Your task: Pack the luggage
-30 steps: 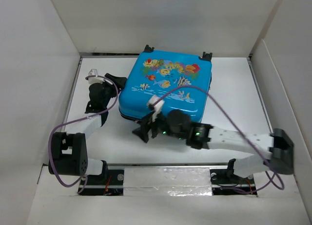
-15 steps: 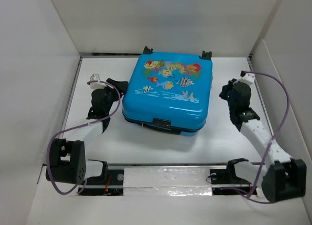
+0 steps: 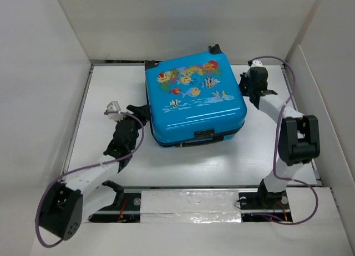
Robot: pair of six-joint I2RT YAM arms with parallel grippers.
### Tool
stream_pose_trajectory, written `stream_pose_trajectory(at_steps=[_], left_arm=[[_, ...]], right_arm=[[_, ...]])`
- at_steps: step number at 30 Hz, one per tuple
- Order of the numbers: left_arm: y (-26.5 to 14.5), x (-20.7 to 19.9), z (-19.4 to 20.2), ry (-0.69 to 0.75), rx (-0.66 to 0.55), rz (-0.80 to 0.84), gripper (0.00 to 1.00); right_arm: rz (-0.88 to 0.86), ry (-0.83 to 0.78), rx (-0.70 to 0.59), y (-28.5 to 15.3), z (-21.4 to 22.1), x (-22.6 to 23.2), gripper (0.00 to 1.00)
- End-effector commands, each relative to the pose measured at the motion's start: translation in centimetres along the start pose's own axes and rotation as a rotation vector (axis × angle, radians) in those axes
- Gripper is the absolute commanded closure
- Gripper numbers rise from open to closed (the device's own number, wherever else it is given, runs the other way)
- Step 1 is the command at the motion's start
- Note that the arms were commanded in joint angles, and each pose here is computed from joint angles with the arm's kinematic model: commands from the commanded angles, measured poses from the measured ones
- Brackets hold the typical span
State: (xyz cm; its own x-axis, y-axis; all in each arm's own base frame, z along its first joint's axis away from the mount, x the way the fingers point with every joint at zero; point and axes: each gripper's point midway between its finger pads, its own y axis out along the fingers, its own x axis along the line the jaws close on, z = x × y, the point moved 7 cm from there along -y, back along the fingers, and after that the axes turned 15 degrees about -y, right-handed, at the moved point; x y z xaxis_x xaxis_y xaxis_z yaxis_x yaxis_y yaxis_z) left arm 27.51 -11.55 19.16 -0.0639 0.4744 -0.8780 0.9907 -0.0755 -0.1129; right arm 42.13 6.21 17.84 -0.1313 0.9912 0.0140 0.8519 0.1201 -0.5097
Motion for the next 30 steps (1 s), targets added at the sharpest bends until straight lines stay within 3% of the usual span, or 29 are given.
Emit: stream_pose_trajectory(at_steps=[1,4,6,7,9,10,13,16,17,18,19,20,21,22,24,25,28,30], left_arm=[[-5.9,1.8,8.3,0.066,0.454,0.014,0.43],[-8.1,1.6,9.7,0.037,0.461,0.033,0.43],[-9.7,0.9,10.6,0.031,0.485,0.068,0.43],[-9.8,0.6,10.4,0.033,0.449,0.073,0.42],[-10.6,-1.2,10.1,0.050,0.427,0.108,0.40],[-10.4,-1.6,9.4,0.081,0.368,0.103,0.39],[-10.5,-4.7,7.1,0.094,0.271,0.162,0.36],[-10.7,-7.5,4.5,0.101,0.173,0.230,0.36],[-10.9,-8.1,3.6,0.093,0.144,0.244,0.36],[-10.9,-8.5,2.9,0.104,0.118,0.252,0.36],[-10.9,-8.4,2.5,0.102,0.086,0.240,0.39],[-10.9,-8.2,2.2,0.103,0.072,0.230,0.41],[-10.9,-7.4,2.3,0.106,0.062,0.214,0.45],[-10.7,-6.6,2.0,0.103,0.037,0.182,0.60],[-10.3,-4.0,1.9,0.120,0.029,0.097,0.75],[-10.3,-3.3,2.0,0.103,0.045,0.079,0.85],[-10.0,0.4,1.9,0.106,0.059,-0.011,0.93],[-9.8,2.6,2.4,0.105,0.085,-0.047,0.93]], right_arm=[[-0.423,-0.079,-0.140,1.1,-5.3,8.7,0.98],[-0.491,-0.082,-0.166,2.7,-7.7,10.2,0.96],[-0.515,-0.051,-0.147,3.7,-8.3,10.3,0.88],[-0.518,-0.047,-0.185,3.4,-10.0,10.4,0.71],[-0.469,-0.022,-0.198,3.3,-11.3,9.6,0.51],[-0.433,-0.012,-0.242,2.5,-13.1,8.3,0.33],[-0.410,0.015,-0.350,-1.3,-16.5,6.3,0.25],[-0.394,0.030,-0.489,-5.5,-17.7,4.3,0.24],[-0.395,0.017,-0.570,-9.1,-17.3,4.4,0.24],[-0.392,0.012,-0.599,-10.9,-16.6,4.4,0.25],[-0.388,0.009,-0.621,-12.6,-15.5,4.4,0.48],[-0.426,-0.025,-0.763,-18.1,-15.9,5.4,0.70],[-0.495,-0.021,-0.685,-17.4,-10.4,7.6,0.87],[-0.538,-0.034,-0.696,-18.6,-8.2,8.8,1.00],[-0.667,-0.059,-0.776,-23.0,-4.5,12.1,1.00],[-0.697,-0.059,-0.693,-22.1,-0.1,12.9,1.00],[-0.794,-0.081,-0.557,-23.7,6.6,15.0,1.00],[-0.821,-0.054,-0.530,-24.4,9.0,15.5,1.00]])
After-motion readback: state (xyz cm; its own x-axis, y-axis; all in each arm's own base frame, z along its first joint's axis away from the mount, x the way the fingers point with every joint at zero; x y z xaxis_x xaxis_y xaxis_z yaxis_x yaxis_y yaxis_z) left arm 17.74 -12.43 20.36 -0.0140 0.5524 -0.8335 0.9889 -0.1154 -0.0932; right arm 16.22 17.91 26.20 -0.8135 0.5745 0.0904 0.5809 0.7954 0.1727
